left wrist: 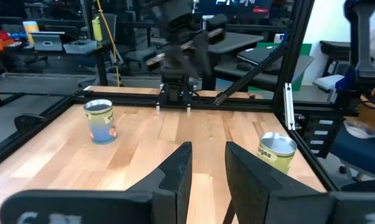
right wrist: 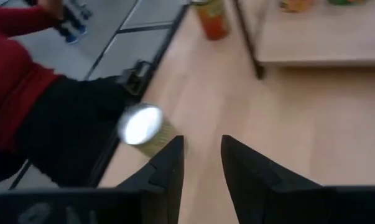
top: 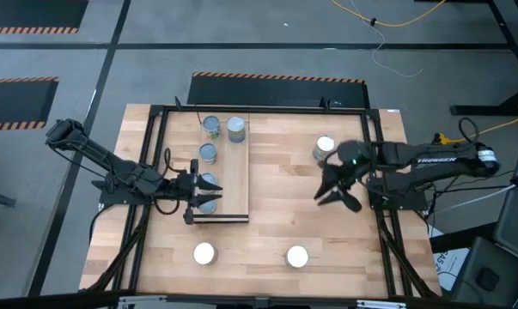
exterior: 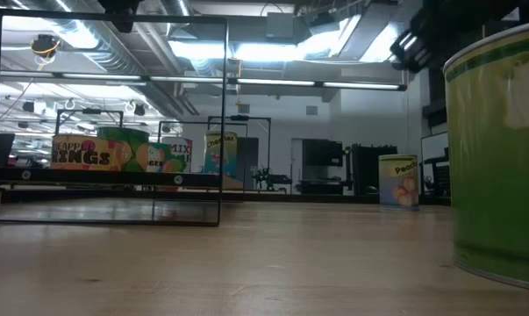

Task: Pick and place cans onto a shelf
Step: Put the large canned oranges on the shelf

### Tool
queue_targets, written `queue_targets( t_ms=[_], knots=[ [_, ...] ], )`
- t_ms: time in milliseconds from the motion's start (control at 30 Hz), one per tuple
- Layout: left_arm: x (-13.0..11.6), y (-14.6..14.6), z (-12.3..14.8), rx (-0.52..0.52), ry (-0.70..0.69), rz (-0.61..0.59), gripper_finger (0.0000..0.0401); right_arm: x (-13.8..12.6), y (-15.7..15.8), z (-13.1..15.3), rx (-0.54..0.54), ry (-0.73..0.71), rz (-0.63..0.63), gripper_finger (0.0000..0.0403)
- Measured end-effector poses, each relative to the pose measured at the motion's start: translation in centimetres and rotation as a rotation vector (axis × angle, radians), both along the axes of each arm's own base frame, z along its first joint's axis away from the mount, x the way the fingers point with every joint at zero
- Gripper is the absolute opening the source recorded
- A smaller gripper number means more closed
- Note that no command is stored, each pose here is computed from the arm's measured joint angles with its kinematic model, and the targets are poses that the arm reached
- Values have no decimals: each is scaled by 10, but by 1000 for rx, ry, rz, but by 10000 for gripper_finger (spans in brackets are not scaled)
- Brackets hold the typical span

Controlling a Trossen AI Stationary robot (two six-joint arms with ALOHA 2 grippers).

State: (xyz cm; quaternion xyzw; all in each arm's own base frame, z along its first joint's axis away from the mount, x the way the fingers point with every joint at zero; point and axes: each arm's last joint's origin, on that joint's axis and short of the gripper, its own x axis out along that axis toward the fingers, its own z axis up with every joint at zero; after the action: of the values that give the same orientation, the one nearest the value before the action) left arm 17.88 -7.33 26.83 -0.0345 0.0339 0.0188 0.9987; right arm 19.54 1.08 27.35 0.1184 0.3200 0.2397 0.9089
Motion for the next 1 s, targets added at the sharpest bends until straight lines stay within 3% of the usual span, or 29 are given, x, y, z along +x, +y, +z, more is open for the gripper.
queue_targets(
  t_ms=[333, 567, 733, 1000],
  knots=[
    [3, -5, -4, 7, 12, -17, 89, -2, 68, 2, -114, -95, 157, 111],
    [3, -6, -4, 8, 13, -21, 89, 14, 108, -3, -76, -215, 272, 111],
    [3, -6, -4, 8, 14, -25, 89, 26, 133, -18, -71, -237, 325, 111],
    [3, -6, -4, 9, 15, -27, 89, 37, 158, -55, -179, -155, 293, 111]
  ],
)
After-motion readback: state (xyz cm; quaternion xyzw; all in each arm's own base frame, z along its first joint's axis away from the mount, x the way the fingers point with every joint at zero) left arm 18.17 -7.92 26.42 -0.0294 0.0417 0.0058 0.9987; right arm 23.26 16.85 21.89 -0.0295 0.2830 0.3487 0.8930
